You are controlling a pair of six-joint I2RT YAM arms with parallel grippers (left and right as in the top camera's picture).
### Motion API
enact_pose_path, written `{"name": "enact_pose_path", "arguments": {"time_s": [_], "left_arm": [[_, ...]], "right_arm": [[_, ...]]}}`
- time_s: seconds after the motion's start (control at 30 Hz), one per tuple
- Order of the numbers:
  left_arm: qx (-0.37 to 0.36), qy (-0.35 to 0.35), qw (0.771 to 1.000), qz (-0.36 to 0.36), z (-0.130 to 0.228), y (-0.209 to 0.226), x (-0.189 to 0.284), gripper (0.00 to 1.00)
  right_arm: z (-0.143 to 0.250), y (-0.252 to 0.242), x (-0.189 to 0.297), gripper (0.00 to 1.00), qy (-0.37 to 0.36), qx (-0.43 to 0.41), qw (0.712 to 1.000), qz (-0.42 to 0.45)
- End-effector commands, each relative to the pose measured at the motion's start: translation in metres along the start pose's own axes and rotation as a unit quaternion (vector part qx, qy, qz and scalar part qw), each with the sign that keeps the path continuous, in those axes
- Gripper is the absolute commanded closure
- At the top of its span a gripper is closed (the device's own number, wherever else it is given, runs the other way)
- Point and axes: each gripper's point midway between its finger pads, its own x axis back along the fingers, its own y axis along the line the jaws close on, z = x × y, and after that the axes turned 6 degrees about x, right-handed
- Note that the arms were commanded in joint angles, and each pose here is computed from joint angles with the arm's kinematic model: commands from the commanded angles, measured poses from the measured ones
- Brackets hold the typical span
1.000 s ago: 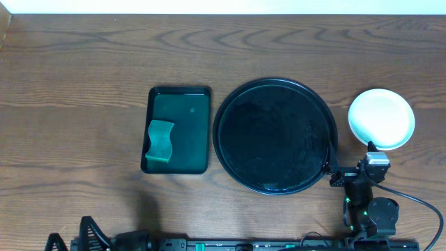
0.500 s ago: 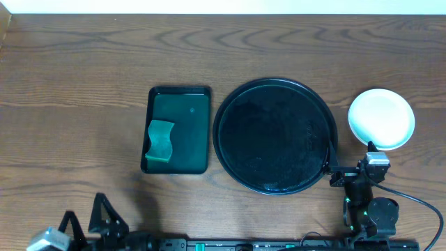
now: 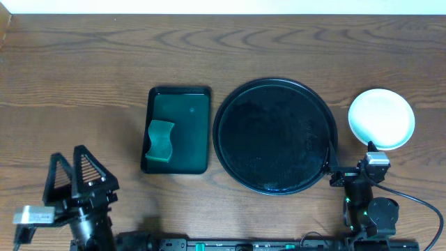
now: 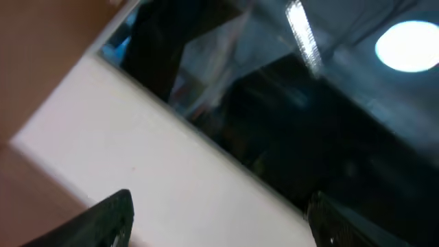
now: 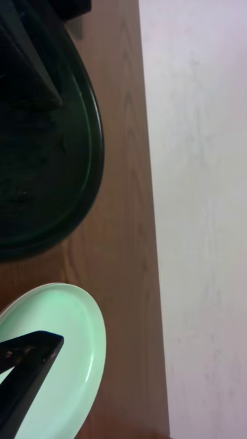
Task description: Clean dirty plates on tray and stack at the side
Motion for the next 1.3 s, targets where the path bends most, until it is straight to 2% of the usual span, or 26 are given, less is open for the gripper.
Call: {"name": "enact_pose_path", "arguments": {"time_s": [0.0, 0.23, 0.6, 1.03, 1.1, 1.27], "left_arm": [[0.045, -0.004, 0.999, 0.016, 0.012, 0.008, -0.005, 0.19], [0.052, 0.040, 0.998, 0.002, 0.057, 0.038, -0.009, 0.19], [0.037, 0.105, 0.992, -0.064, 0.126, 0.106, -0.002, 0.19], [0.018, 0.165, 0.977, -0.132, 0.167, 0.152, 0.015, 0.19], [0.005, 0.180, 0.973, -0.147, 0.173, 0.160, 0.020, 0.19], [-0.090, 0.229, 0.955, -0.163, 0.187, 0.177, 0.032, 0.19]], "right_arm": [[0.000, 0.001, 0.000, 0.01, -0.001, -0.005, 1.000, 0.001], [0.000, 0.001, 0.000, 0.01, -0.001, -0.005, 1.000, 0.000], [0.000, 0.001, 0.000, 0.01, -0.001, -0.005, 1.000, 0.000], [0.000, 0.001, 0.000, 0.01, -0.001, -0.005, 1.000, 0.000], [0.000, 0.001, 0.000, 0.01, -0.001, -0.005, 1.000, 0.000], [0.000, 0.001, 0.000, 0.01, -0.001, -0.005, 1.000, 0.001]]}}
